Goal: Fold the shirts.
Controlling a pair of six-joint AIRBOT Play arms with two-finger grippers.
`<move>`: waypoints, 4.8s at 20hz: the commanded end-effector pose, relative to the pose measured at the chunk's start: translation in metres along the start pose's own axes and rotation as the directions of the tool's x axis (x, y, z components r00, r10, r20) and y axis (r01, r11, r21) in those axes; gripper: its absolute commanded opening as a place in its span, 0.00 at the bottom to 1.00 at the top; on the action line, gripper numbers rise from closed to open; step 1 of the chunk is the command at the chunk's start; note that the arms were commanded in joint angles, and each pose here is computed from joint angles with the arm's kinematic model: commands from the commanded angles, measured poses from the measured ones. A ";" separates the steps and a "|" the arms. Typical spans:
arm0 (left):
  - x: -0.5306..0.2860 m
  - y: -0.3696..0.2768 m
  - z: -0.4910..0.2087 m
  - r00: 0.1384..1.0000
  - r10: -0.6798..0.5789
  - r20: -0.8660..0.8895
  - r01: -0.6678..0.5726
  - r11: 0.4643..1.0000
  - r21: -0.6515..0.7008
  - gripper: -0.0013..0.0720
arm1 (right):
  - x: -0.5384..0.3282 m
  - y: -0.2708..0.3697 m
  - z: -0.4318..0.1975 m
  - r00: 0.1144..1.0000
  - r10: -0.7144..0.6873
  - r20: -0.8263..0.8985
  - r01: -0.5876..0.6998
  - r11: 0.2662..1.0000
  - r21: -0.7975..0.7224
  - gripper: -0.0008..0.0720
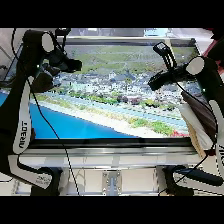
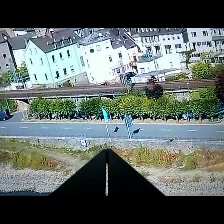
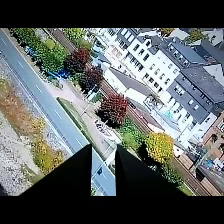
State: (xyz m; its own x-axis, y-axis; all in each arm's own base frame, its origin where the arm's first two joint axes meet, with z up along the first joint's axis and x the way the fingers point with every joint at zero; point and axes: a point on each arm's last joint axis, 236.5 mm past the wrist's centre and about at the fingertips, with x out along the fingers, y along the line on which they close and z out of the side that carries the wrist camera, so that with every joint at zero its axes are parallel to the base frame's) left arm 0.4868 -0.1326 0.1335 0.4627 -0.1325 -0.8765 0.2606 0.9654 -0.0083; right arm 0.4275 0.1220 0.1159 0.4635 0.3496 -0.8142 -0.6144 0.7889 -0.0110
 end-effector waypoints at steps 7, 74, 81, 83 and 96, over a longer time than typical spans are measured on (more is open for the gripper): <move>-0.003 0.035 0.013 0.987 0.149 0.053 -0.153 0.985 0.081 0.05 | -0.001 0.001 0.001 1.000 0.000 0.002 0.000 1.000 -0.001 0.29; 0.076 -0.364 -0.082 0.888 -0.440 -0.132 0.441 0.739 0.509 0.16 | -0.015 -0.082 0.019 0.938 -0.334 0.086 0.342 0.934 -0.106 0.29; 0.011 -0.092 0.071 0.887 0.296 0.353 -0.419 0.839 0.348 0.74 | -0.004 -0.106 -0.100 0.948 -0.232 -0.217 0.263 0.956 0.128 0.29; 0.033 -0.031 0.044 0.912 0.362 0.191 -0.397 0.897 0.196 0.53 | 0.010 -0.091 -0.138 0.954 -0.117 -0.275 0.187 0.951 0.247 0.29; 0.159 -0.030 -0.104 0.847 -0.357 -0.393 0.413 0.908 0.065 0.83 | 0.032 -0.016 -0.173 0.938 0.236 -0.252 -0.040 0.800 0.599 0.29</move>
State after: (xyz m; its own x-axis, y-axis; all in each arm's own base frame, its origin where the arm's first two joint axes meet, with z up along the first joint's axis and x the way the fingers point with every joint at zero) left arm 0.4804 -0.1421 -0.0362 0.0787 -0.2598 -0.9625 0.4174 0.8853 -0.2049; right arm 0.3545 0.0243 -0.0106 0.1822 0.3455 -0.9206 -0.1734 0.9329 0.3158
